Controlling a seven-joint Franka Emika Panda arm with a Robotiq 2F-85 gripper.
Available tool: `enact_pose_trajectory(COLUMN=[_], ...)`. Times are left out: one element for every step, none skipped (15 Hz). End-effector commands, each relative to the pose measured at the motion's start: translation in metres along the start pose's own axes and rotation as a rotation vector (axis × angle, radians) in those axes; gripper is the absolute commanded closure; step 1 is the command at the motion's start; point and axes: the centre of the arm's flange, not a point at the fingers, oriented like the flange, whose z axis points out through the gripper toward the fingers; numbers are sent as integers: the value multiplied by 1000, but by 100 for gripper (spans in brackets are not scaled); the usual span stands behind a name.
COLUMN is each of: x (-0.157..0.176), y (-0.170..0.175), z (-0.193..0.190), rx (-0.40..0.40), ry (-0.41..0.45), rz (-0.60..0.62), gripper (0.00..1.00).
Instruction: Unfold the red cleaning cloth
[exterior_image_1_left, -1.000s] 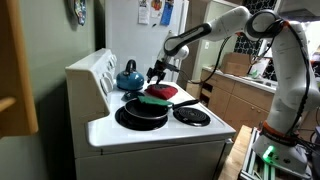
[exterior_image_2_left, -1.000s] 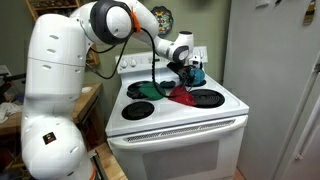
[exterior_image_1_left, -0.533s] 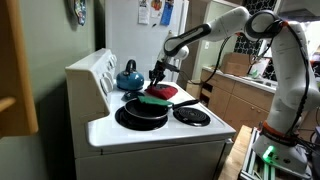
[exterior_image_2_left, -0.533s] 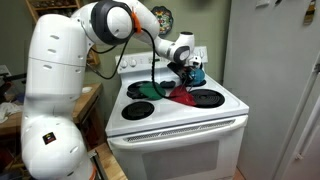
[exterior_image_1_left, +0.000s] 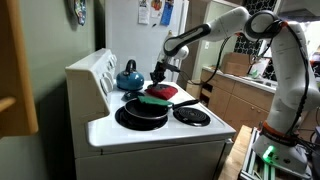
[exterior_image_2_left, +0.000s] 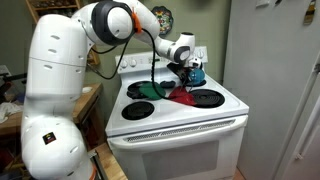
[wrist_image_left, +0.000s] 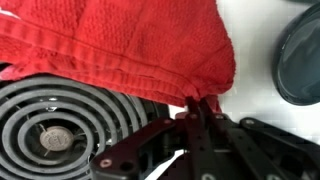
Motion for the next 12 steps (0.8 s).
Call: enact_pose_trajectory(x=[-6, -10, -13, -16, -19, -23, -27, -30, -36, -42, -23, -28], y=[3, 3, 3, 3, 2, -1, -7, -12, -19, -24, -30, -35], z=[-15, -22, -29, -35, -42, -47, -52, -57, -62, -66, -55, -60], rx=[-35, -41, -51, -64, -56, 9, 36, 88, 147, 185, 122, 153], ry=[-15, -5, 5, 27, 35, 32, 13, -10, -53, -87, -25, -47], rz=[-1, -8, -19, -58, -104, -120, -119, -122, -130, -144, -130, -142], gripper=[99, 99, 99, 99, 99, 99, 99, 99, 99, 99, 95, 95])
